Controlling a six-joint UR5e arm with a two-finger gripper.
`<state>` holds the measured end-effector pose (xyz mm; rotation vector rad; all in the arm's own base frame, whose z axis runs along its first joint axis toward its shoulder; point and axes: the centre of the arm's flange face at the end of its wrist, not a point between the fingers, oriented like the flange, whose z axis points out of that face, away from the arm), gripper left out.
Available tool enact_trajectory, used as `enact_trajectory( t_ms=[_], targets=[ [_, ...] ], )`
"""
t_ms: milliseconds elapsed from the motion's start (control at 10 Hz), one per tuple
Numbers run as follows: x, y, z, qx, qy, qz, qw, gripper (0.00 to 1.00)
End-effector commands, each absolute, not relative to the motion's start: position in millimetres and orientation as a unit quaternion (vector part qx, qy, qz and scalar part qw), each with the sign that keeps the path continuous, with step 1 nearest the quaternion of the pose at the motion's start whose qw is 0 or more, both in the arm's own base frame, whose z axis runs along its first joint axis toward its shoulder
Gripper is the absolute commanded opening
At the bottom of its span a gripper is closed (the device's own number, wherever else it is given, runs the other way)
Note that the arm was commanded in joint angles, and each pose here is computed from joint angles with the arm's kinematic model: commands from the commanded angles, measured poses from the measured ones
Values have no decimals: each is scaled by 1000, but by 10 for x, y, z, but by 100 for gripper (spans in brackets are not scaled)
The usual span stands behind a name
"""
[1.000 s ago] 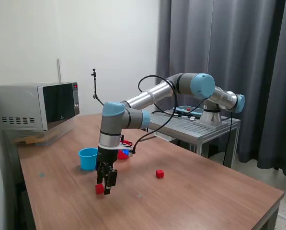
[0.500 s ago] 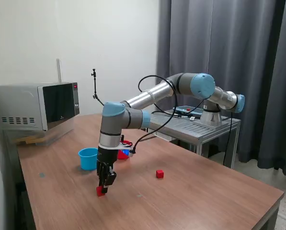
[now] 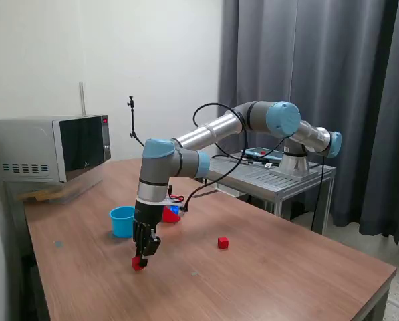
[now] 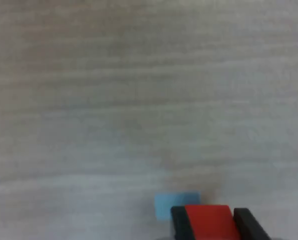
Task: Place red objects in the red bin, and blue objects in the blue bin.
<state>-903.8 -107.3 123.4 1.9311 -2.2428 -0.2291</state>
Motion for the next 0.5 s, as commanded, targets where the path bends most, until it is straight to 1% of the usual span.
enact_trajectory(
  t_ms=[0,100,200,300,400],
  targets=[
    [-9059,-1056,1616,645,-751,-100,100,0],
    [-9005,-1053,1935,643,-751,-114,102,0],
    [-8911,-1024,2123,638,-755,-120,96,0],
    [-8760,-989,2148,636,-759,-122,69,0],
    [-8610,-955,2129,631,-765,-119,48,0]
  ],
)
